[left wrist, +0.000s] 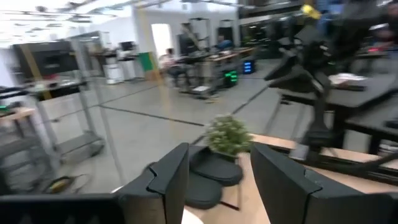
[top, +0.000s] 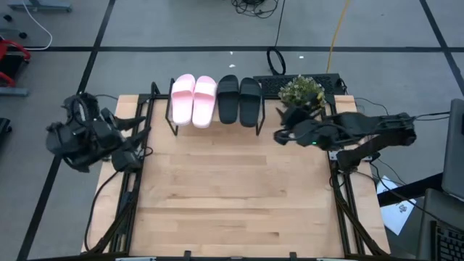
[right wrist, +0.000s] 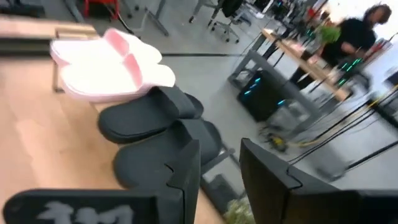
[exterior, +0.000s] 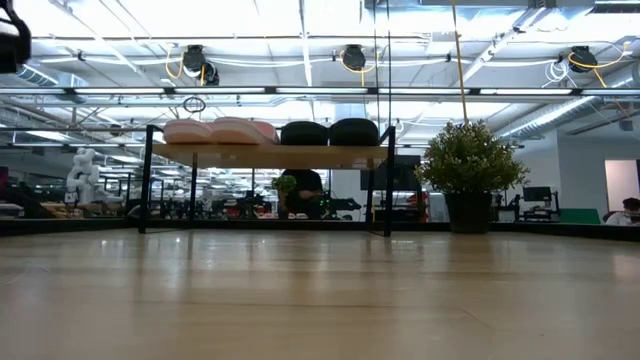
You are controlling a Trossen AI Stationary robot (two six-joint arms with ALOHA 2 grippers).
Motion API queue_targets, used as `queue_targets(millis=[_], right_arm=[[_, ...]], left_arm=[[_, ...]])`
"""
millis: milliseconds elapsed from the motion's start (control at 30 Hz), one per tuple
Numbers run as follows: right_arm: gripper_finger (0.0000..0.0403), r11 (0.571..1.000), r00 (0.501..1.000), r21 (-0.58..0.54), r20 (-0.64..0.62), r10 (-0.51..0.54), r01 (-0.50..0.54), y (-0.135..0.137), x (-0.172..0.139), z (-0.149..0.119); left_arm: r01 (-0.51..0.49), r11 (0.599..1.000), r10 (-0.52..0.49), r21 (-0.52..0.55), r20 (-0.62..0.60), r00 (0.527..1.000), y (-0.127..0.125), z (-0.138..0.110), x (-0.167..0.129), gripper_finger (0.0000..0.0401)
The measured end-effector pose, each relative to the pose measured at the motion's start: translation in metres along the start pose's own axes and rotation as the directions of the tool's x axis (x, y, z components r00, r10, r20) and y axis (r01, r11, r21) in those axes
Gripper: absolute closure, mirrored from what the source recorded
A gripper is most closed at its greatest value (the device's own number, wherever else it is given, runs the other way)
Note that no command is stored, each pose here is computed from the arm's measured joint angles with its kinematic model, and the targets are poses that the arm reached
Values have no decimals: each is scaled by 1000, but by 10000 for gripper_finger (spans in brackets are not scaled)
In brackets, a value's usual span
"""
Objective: Pick and place slides into the shelf
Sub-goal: Return to Home Position
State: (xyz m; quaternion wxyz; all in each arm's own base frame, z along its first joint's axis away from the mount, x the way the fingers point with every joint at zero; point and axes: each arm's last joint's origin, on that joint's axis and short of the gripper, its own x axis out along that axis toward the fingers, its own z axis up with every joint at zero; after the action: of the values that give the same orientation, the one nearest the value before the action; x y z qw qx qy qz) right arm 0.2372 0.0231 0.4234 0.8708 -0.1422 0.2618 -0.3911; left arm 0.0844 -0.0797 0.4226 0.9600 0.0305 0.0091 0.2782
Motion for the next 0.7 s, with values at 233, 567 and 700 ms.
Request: queue_targets(millis=[233, 567, 700], right_arm=[[298, 965, 978, 176, -44, 206, -195, -34, -34, -20], [298, 850, 872, 221, -4, 490, -477, -21, -41, -48], [298, 751, 782, 237, 76, 618, -617, 5, -28, -75]], left_arm=[[156, 988, -155, -10, 10, 988, 4, -17, -16, 226], [489, 835, -538, -251, -195, 820, 15, -63, -26, 226], [453, 847, -516, -279, -227, 826, 7, -69, -28, 226]])
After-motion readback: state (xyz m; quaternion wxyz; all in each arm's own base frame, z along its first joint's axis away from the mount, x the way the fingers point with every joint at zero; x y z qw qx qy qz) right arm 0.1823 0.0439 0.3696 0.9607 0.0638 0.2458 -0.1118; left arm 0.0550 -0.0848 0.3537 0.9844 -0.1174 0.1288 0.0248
